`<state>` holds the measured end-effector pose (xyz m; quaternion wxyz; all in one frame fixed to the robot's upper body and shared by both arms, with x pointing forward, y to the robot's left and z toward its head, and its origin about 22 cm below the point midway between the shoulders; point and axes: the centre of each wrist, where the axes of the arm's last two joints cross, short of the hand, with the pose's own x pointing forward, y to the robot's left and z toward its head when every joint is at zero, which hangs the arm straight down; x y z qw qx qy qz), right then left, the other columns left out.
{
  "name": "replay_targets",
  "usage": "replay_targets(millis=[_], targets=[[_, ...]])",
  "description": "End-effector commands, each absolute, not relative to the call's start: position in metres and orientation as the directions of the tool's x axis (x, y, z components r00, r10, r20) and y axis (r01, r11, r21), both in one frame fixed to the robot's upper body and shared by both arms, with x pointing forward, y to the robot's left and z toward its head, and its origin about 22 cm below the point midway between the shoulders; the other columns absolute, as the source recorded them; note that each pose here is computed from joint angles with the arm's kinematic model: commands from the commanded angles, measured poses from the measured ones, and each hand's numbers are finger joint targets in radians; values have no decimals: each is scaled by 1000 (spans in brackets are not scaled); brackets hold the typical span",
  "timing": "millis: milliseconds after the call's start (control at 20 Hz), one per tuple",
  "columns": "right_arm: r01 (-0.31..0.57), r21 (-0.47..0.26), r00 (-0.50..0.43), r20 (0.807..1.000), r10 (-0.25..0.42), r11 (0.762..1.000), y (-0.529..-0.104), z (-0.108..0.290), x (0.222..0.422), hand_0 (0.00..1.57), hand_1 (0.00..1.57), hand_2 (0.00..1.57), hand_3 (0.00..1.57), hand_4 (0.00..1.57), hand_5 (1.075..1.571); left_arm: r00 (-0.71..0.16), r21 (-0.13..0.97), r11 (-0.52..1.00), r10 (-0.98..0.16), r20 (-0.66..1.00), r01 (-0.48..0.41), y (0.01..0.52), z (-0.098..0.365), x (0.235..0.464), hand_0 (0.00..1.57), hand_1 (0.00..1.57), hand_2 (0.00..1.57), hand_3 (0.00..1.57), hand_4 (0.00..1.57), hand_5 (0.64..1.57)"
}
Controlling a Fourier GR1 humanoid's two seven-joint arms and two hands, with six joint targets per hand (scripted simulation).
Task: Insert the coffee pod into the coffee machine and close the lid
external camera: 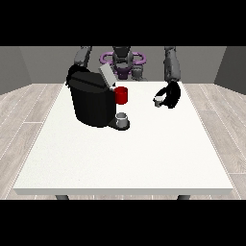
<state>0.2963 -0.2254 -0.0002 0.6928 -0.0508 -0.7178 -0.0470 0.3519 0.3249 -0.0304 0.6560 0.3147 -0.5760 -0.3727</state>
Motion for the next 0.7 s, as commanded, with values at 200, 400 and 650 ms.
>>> replay_targets(millis=[200, 400, 650], targets=[[147, -14, 52, 999, 6, 989, -238, -28, 282, 0, 0, 0, 0, 493, 1571, -91, 823, 538, -824, 559, 182, 309, 2, 376, 1477, 1477, 1470, 1410, 632, 1571], [139, 7, 32, 999, -11, 990, -243, -32, 284, 0, 0, 0, 0, 507, 1571, -136, 832, 534, -822, 552, 148, 301, 27, 391, 1342, 1342, 1397, 1362, 593, 1571], [130, 2, 32, 999, -6, 992, -237, -21, 297, 0, 0, 0, 0, 492, 1571, -183, 826, 530, -807, 561, 192, 282, 55, 406, 1256, 1256, 1331, 1292, 545, 1571]])
